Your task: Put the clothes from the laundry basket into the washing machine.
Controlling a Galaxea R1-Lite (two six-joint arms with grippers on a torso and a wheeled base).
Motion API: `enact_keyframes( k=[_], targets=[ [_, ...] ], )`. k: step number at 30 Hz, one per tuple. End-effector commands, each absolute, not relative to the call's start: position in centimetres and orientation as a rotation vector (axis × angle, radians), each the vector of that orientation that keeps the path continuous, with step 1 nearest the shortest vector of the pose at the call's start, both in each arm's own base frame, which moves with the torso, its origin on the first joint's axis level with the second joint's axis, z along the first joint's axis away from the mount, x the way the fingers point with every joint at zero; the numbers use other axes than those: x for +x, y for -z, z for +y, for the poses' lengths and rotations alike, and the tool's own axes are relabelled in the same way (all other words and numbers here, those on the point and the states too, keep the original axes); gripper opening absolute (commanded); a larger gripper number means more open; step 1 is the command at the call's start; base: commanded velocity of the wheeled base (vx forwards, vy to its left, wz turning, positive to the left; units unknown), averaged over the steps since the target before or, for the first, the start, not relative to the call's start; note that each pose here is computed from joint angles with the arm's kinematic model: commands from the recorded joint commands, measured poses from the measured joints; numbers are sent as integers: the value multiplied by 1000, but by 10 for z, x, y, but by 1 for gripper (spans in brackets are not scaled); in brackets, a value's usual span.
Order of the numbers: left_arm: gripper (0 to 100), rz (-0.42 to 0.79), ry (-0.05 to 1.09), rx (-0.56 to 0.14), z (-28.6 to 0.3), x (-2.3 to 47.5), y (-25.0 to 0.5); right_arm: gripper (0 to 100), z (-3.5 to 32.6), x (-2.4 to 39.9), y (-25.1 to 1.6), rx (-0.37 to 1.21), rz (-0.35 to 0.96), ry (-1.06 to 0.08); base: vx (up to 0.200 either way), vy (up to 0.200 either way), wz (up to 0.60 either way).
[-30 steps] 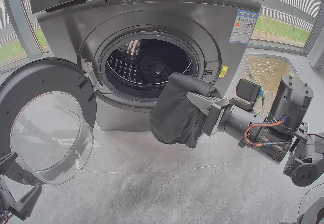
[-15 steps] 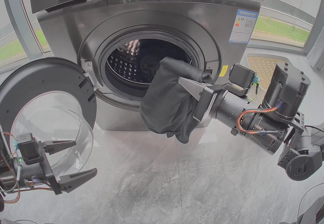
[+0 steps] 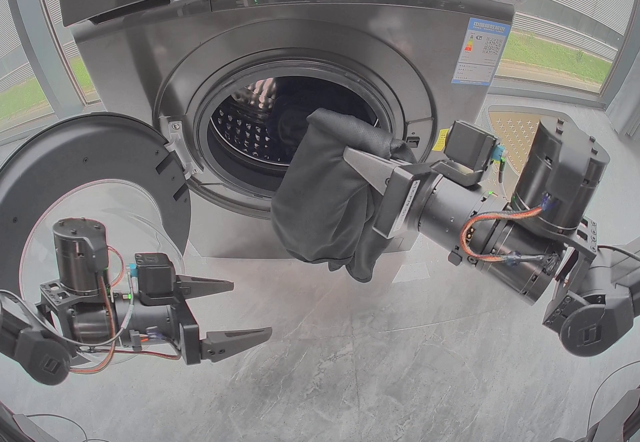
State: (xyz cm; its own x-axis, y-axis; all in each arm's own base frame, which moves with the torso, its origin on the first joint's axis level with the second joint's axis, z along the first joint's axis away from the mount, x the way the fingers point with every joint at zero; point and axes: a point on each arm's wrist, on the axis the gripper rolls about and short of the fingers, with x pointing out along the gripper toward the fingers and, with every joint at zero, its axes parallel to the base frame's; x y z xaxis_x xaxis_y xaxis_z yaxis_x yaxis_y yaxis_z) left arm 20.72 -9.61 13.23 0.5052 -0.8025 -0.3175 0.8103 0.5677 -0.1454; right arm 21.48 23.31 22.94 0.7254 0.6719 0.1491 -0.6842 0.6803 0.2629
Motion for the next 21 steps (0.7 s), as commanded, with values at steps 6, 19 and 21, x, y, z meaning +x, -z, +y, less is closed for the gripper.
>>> enact_keyframes(
  k=[6,19,21],
  targets=[
    [100,390,1007,26,-123,247,-109,0,238,211,-230,313,-46,-777,0,0,0],
    [100,333,1000,18,-142,289,-91,0,244,206,-227,307,-35,-796,0,0,0],
    [100,329,996,16,-143,295,-90,0,244,206,-227,308,-33,-798,0,0,0]
  ],
)
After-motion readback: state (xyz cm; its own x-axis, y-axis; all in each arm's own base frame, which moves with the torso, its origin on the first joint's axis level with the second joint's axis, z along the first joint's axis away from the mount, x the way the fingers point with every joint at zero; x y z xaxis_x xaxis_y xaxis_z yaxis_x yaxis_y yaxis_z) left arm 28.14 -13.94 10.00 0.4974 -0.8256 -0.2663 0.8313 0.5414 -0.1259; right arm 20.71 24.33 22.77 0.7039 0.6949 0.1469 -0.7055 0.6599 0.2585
